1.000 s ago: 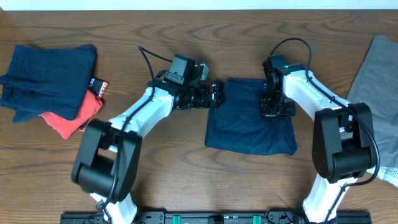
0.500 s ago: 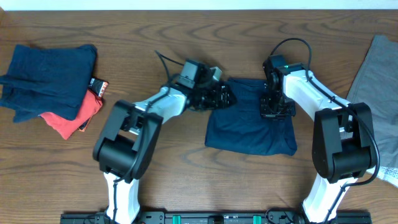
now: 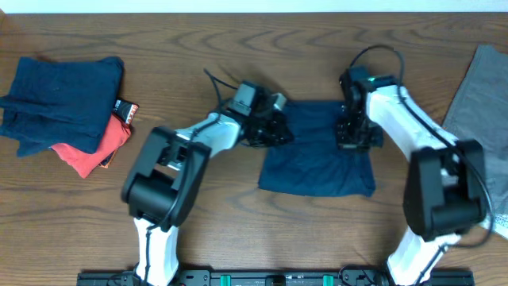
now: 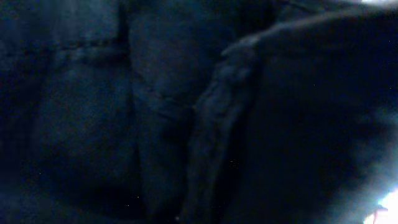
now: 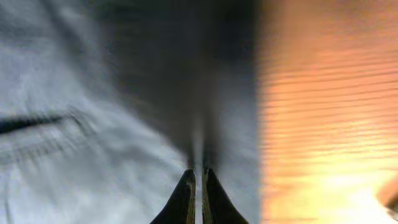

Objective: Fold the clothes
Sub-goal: 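Carry the folded shorts with the left gripper onto the left clothes stack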

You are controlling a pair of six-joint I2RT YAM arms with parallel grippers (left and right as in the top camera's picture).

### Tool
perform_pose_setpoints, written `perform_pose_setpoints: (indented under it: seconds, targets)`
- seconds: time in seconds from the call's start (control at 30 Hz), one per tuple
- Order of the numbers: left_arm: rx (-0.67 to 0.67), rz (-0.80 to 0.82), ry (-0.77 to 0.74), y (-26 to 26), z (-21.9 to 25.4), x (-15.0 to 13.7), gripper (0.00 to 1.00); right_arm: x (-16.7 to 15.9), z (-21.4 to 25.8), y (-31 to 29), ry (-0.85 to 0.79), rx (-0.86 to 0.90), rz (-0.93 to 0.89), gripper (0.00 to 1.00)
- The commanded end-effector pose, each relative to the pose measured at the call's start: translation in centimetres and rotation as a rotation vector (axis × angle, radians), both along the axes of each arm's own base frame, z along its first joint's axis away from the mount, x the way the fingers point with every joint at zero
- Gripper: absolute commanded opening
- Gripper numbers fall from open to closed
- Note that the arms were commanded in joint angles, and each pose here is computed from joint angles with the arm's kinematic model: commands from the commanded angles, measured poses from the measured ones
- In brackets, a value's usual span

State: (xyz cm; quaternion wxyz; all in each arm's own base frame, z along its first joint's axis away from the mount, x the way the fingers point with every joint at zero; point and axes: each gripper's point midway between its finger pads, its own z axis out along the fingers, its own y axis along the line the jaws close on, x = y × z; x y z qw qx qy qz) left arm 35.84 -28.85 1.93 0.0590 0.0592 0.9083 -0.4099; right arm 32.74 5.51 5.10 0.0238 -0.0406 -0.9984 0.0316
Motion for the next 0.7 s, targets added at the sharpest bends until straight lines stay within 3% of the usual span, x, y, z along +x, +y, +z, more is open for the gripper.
perform_pose_setpoints:
  seconds: [0.0, 0.07, 0.13, 0.3, 0.47, 0.67]
  targets:
    - [0.083, 0.101, -0.158, 5.6, 3.7, 3.6, 0.06, 3.0, 8.0, -1.3, -0.25, 0.022, -0.029, 0.11]
    - [0.181, 0.172, -0.21, 9.5, 5.0, 4.7, 0.06, 3.3, 11.3, -1.8, -0.342, 0.035, -0.043, 0.22]
    - [0.295, 0.269, -0.262, 14.2, 6.8, 5.7, 0.06, 3.0, 14.0, -2.2, -0.422, 0.043, -0.038, 0.26]
    - [0.479, 0.494, -0.405, 25.1, 11.9, 7.5, 0.06, 1.5, 17.1, -2.7, -0.493, 0.048, -0.033, 0.28]
    - [0.613, 0.717, -0.521, 35.5, 17.3, 8.1, 0.06, 0.5, 16.9, -2.7, -0.464, 0.048, -0.032, 0.27]
    - [0.635, 0.951, -0.619, 44.6, 23.4, 8.2, 0.06, 0.2, 16.4, -1.9, -0.441, 0.094, -0.024, 0.26]
